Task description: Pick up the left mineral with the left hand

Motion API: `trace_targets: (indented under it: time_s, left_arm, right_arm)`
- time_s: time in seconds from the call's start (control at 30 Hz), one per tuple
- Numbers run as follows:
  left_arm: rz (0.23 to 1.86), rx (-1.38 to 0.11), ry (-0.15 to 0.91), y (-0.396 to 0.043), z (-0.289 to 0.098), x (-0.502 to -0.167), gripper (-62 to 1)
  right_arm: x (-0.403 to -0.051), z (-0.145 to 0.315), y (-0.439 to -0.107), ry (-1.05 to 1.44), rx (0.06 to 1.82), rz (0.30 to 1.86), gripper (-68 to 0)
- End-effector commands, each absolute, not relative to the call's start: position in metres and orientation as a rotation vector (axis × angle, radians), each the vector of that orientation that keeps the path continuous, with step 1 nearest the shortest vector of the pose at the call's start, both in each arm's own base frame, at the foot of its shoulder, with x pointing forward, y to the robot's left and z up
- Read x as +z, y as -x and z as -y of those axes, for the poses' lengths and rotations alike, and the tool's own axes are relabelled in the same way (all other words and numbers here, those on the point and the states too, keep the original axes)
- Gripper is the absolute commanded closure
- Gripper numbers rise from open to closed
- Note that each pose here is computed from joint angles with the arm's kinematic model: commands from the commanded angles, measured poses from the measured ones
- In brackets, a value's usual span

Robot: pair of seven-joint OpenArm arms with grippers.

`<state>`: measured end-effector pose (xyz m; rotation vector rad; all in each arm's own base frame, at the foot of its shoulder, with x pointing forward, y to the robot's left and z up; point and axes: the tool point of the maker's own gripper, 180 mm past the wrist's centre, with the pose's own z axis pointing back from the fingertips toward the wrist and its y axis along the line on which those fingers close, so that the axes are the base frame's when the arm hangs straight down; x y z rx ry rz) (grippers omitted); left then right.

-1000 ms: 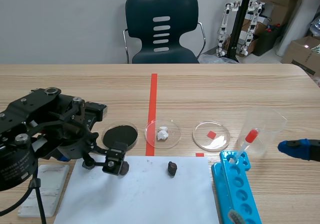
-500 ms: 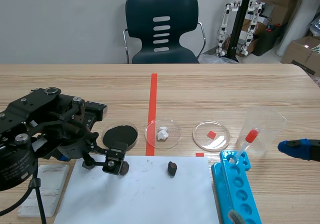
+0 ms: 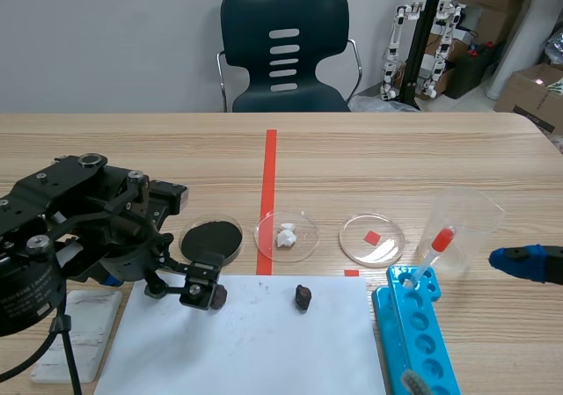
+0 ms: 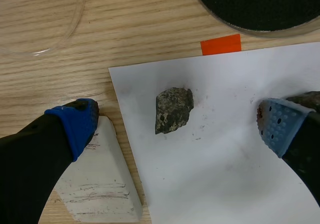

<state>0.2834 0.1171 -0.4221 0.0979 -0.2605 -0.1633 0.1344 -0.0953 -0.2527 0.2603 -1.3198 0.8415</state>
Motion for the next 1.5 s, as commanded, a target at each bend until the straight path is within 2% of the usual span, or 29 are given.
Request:
trace_targets:
  time_s: [0.0,0.73,0.77,0.87,0.97,1.03,1.17,1.33,1.47]
  left_arm:
    - [0.275,-0.154,-0.094,-0.289,-0.1156,-0.4175,-62.3]
    - [0.276,-0.154,-0.094,-0.2891,-0.1155,-0.4175,-62.3]
    - [0.275,-0.154,-0.094,-0.289,-0.1155,-0.4176,-60.5]
    - [0.275,-0.154,-0.094,-0.2889,-0.1156,-0.4176,-43.0]
    - [0.274,-0.154,-0.094,-0.2888,-0.1156,-0.4176,-32.2]
    - [0.272,-0.154,-0.095,-0.2884,-0.1158,-0.4177,-29.4]
    - [0.271,-0.154,-0.095,-0.2883,-0.1158,-0.4178,-29.2]
    - [0.267,-0.154,-0.095,-0.2877,-0.1159,-0.4179,-18.6]
    - [0.267,-0.154,-0.095,-0.2876,-0.1159,-0.4179,-14.3]
  right_arm:
    - [-0.2463,0.0951,-0.1377,-0.261,0.843,1.346,-65.5]
    - [-0.2463,0.0951,-0.1377,-0.261,0.843,1.346,-65.5]
    - [-0.2463,0.0951,-0.1377,-0.261,0.843,1.346,-65.5]
    - [-0.2463,0.0951,-0.1377,-0.261,0.843,1.346,-65.5]
    - [-0.2463,0.0951,-0.1377,-0.261,0.843,1.346,-65.5]
    - [-0.2463,0.0951,-0.1377,-0.261,0.843,1.346,-65.5]
    - [-0.2463,0.0951,-0.1377,-0.261,0.843,1.346,-65.5]
    - [-0.2463,0.0951,-0.1377,-0.261,0.843,1.346,-65.5]
    - [-0.2463,0.0951,-0.1377,-0.261,0.843,1.346,-65.5]
